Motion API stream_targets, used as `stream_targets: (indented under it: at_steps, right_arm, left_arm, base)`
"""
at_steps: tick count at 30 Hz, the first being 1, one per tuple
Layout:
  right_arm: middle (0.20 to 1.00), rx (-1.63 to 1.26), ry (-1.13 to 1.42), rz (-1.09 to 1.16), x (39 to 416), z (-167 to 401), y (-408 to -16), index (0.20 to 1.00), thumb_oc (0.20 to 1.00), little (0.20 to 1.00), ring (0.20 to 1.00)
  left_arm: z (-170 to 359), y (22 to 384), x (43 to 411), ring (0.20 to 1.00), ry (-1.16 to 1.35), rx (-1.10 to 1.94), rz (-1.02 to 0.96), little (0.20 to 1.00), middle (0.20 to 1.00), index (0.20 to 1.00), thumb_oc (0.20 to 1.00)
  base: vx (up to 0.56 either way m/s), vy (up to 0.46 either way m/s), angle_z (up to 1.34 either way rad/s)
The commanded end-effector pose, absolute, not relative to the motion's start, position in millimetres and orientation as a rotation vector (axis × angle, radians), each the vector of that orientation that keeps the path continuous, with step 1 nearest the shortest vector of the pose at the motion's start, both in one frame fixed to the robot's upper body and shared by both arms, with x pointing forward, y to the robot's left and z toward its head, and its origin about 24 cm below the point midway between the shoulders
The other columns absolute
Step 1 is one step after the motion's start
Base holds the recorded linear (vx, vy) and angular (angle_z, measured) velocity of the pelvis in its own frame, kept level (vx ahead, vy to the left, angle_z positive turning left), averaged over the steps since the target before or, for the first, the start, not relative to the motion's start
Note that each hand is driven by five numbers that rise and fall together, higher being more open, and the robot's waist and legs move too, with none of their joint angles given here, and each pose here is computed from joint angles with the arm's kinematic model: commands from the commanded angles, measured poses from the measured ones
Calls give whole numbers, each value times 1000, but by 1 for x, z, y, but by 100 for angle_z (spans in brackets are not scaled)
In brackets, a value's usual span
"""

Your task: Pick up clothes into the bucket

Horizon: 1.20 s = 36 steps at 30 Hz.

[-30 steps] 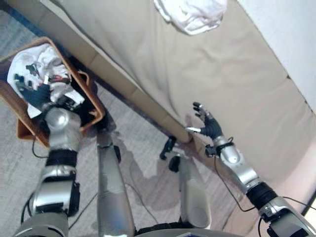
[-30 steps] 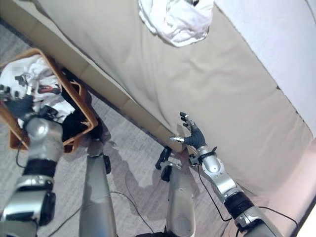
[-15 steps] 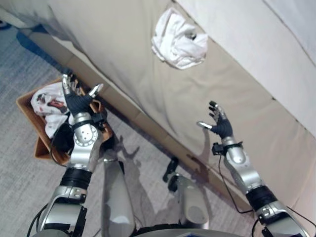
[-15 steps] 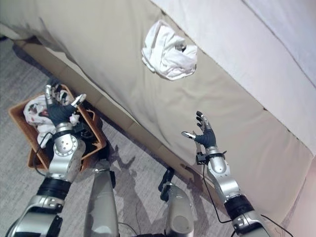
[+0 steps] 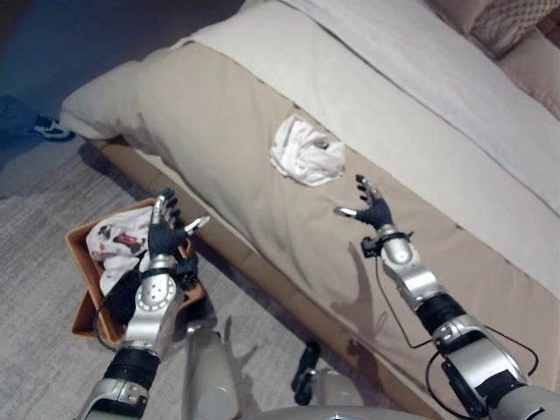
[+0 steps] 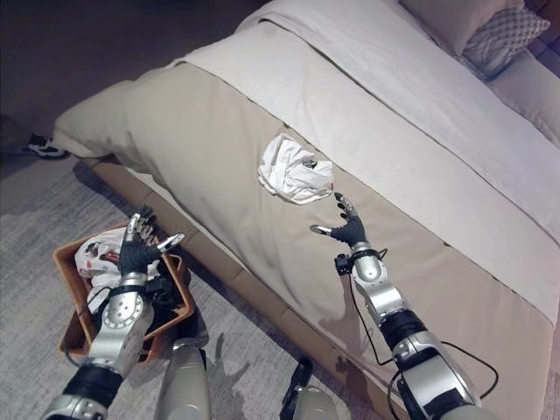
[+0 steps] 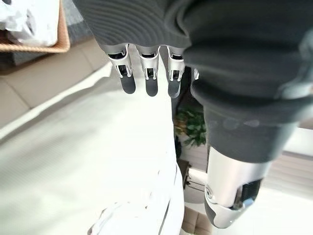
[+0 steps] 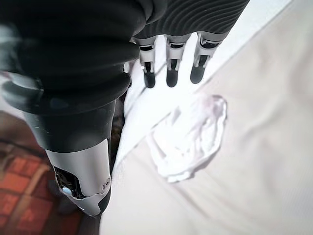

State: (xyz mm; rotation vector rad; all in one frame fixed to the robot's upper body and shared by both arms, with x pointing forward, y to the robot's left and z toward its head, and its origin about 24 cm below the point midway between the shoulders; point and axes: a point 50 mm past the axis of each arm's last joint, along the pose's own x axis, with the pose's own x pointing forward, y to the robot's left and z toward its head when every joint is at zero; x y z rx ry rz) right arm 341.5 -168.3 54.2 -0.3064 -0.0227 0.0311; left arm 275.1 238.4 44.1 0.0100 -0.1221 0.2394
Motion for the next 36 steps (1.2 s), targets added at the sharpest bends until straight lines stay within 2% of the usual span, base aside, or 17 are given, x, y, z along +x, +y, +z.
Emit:
stream_targets:
  at_steps: [1,7,15,23,26,36]
  right_arm:
    - [1000,-275,-147,-34,356,91,-176,1000,1000,1000,1000]
    - [1000,-232,-220,-62,363,113,-170,1000,1000,1000,1000]
    - [1000,-285,-227,-167,365,118,-192,1000,1000,1000,1000]
    - [1000,-456,-340,-275,375,161,-212,1000,1000,1000,1000]
    - [1000,-614,-421,-324,386,205,-222,1000,1000,1000,1000]
    - [1000,-871,-500,-470,397,276,-238,1000,1000,1000,1000]
  left_arm:
    - [64,232,283,1000,-213,27,176,1000,1000,1000,1000]
    - [74,226,296,1000,-246,3,180,1000,1000,1000,1000]
    - [97,203,312,1000,-330,-33,113,1000,1000,1000,1000]
    - [117,204,312,1000,-410,-115,124,1000,1000,1000,1000]
    - [135,204,315,1000,-474,-139,120,1000,1000,1000,1000]
    - [132,205,312,1000,-462,-184,138,1000,1000,1000,1000]
  base:
    - [43,169,23]
    - [51,81,22]
    - [39,-115,43]
    - [-24,-110,8]
    - [-91,-30,-31]
    - [-13,18,-3]
